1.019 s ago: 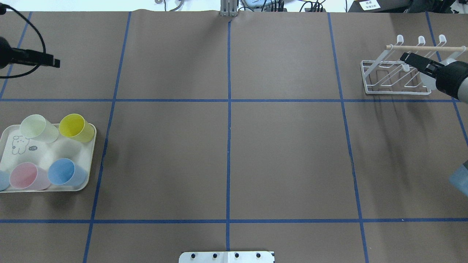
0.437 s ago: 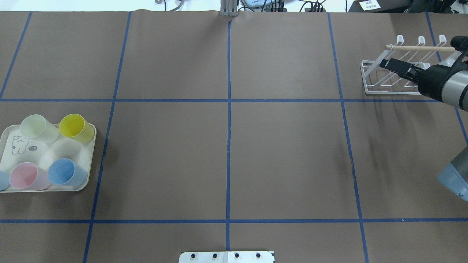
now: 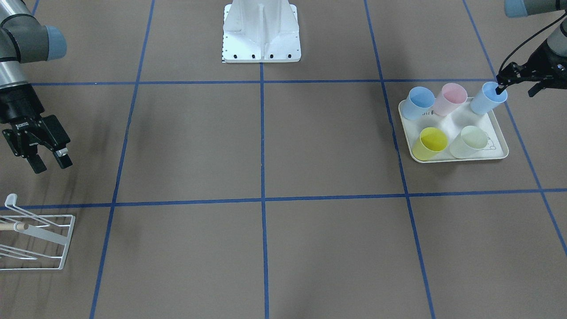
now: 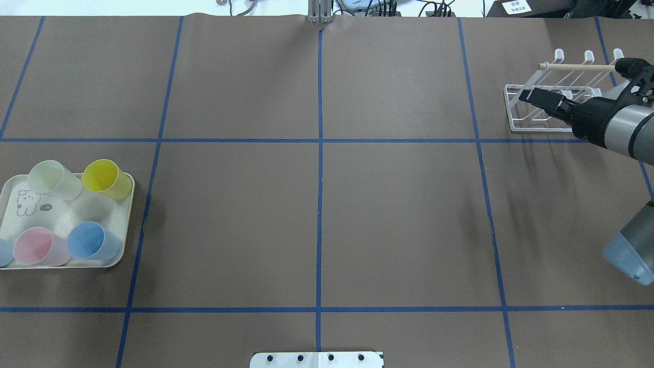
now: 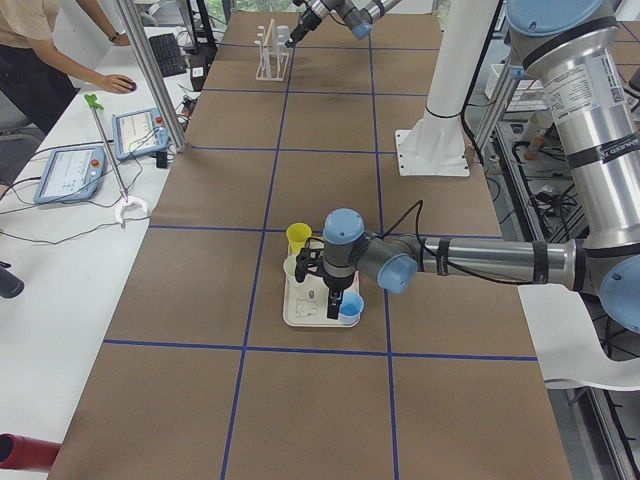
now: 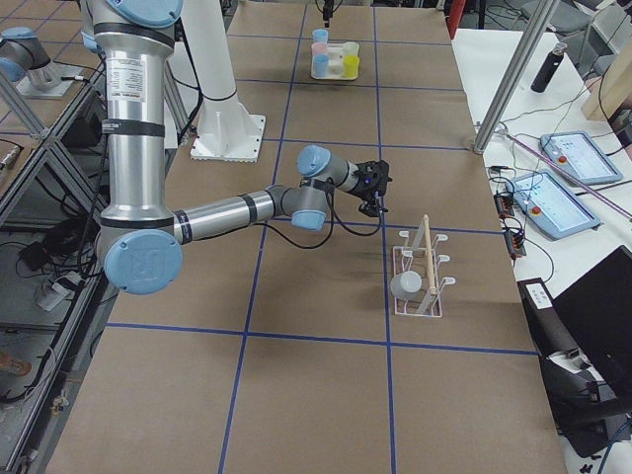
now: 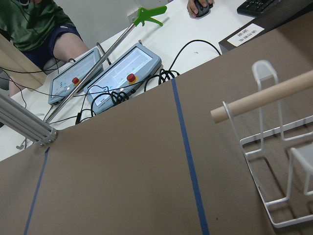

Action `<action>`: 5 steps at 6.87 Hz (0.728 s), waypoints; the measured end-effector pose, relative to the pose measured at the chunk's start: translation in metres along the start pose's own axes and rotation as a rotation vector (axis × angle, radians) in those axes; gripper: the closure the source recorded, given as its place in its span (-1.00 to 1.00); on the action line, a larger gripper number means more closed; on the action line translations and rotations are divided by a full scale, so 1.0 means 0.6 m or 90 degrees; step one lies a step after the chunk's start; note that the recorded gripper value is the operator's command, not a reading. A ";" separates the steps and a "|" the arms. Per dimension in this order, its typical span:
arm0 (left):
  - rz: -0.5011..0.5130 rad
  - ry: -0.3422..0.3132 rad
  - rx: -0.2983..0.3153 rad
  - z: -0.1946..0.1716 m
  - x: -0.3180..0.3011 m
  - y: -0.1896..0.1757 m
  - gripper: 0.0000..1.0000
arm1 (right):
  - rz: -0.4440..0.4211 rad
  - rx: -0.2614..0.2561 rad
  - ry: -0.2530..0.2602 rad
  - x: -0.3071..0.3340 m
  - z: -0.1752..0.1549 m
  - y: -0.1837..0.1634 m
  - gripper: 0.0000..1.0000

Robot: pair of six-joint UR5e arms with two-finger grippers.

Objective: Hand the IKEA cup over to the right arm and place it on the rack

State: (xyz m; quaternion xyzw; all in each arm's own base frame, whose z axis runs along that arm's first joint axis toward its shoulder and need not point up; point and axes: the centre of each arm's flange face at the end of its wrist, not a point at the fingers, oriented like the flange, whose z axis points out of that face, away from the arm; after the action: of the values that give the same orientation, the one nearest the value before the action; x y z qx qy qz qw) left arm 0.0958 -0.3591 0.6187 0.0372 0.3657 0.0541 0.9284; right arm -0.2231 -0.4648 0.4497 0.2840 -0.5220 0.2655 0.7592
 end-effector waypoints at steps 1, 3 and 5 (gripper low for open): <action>-0.007 -0.002 -0.016 0.023 -0.013 -0.001 -0.93 | 0.000 0.000 0.000 -0.001 0.001 0.002 -1.00; -0.013 0.026 -0.058 0.057 -0.011 0.001 -0.86 | 0.000 -0.001 0.000 -0.002 0.001 0.004 -1.00; -0.015 0.050 -0.085 0.069 -0.005 0.009 -0.21 | -0.001 -0.001 -0.002 -0.004 0.001 0.007 -1.00</action>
State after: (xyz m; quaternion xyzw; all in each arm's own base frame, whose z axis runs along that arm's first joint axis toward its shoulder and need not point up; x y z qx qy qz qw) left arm 0.1215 -0.3553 0.6519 -0.0315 0.3977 0.0689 0.9144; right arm -0.2273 -0.4629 0.4480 0.2843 -0.5229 0.2644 0.7588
